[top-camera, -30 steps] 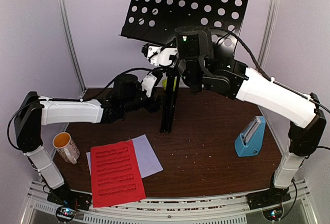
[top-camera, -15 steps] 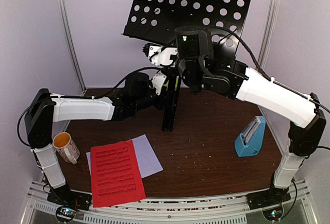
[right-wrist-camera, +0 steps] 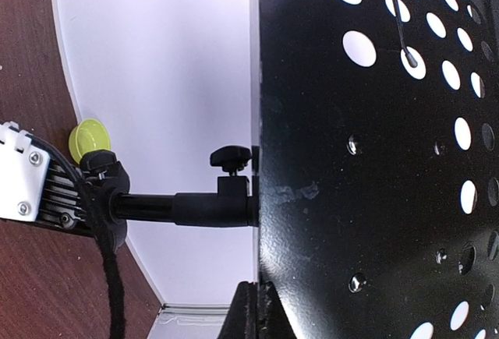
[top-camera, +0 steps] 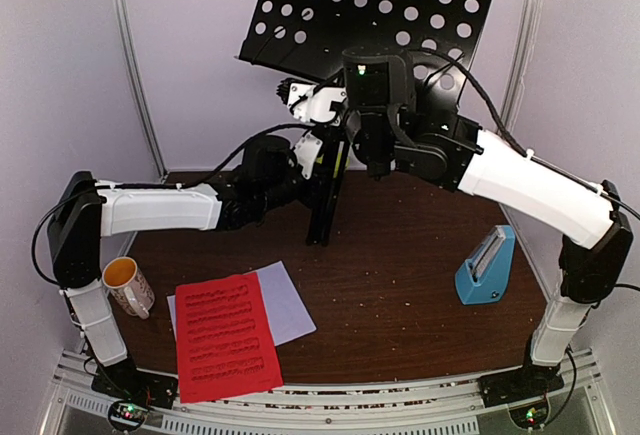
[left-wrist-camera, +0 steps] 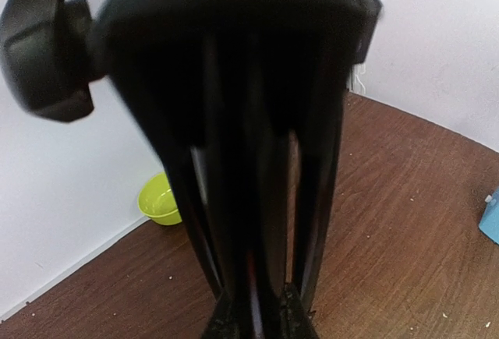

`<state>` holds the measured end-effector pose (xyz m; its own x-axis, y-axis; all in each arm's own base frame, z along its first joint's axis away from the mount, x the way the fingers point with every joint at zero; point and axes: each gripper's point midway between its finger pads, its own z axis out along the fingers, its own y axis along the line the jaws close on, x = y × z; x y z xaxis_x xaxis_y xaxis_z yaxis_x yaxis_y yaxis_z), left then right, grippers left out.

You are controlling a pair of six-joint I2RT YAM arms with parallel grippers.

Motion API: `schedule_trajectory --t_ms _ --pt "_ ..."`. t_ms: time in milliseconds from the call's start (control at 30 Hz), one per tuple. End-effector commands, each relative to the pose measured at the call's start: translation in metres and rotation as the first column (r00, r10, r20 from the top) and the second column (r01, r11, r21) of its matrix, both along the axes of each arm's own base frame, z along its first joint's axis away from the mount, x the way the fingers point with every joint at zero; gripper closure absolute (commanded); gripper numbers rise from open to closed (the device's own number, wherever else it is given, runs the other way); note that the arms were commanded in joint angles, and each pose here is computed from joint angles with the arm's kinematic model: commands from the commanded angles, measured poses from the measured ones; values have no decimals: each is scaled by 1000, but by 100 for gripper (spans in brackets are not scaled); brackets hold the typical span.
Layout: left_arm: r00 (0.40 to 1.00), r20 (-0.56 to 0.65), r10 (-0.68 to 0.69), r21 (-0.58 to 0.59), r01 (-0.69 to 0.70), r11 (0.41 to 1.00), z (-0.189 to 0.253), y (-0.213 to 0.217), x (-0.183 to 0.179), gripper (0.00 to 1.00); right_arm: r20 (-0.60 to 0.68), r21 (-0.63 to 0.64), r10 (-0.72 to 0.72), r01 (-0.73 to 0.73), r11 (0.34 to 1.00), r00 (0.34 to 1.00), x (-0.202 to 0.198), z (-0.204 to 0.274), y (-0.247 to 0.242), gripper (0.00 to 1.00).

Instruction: Set up the instrument practice props

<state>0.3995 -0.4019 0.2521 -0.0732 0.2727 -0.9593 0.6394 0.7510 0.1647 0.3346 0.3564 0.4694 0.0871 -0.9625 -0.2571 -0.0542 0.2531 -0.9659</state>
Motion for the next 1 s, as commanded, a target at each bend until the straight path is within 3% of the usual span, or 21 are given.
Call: schedule_trajectory --t_ms 0,100,300,400,567,667,867,967 --pt "1000 18 2 207 -6 978 -29 15 1 100 166 333 -73 14 943 983 -26 112 -60 100" --pt "999 4 -54 216 52 975 -36 13 -7 100 167 324 -64 7 946 984 -27 113 -62 100" --pt "992 -55 -112 9 113 994 -27 8 -10 100 178 319 -15 -43 947 984 -32 115 -54 100" --pt "989 -52 -139 -39 137 990 -20 -1 -9 100 163 293 34 -82 953 986 -36 101 -37 94" --pt "991 -23 -133 -42 132 990 -18 -3 -5 100 140 249 86 -119 961 986 -45 77 -22 65" --pt "991 -11 -133 -42 132 990 -20 -1 -6 100 129 223 120 -147 964 984 -52 65 -17 56" --pt "992 -11 -129 -50 128 990 -26 3 -10 100 125 227 201 -225 947 972 -71 50 -7 28" --pt "992 -43 -120 -72 117 991 -29 6 -8 100 117 245 258 -279 928 959 -80 46 -3 20"
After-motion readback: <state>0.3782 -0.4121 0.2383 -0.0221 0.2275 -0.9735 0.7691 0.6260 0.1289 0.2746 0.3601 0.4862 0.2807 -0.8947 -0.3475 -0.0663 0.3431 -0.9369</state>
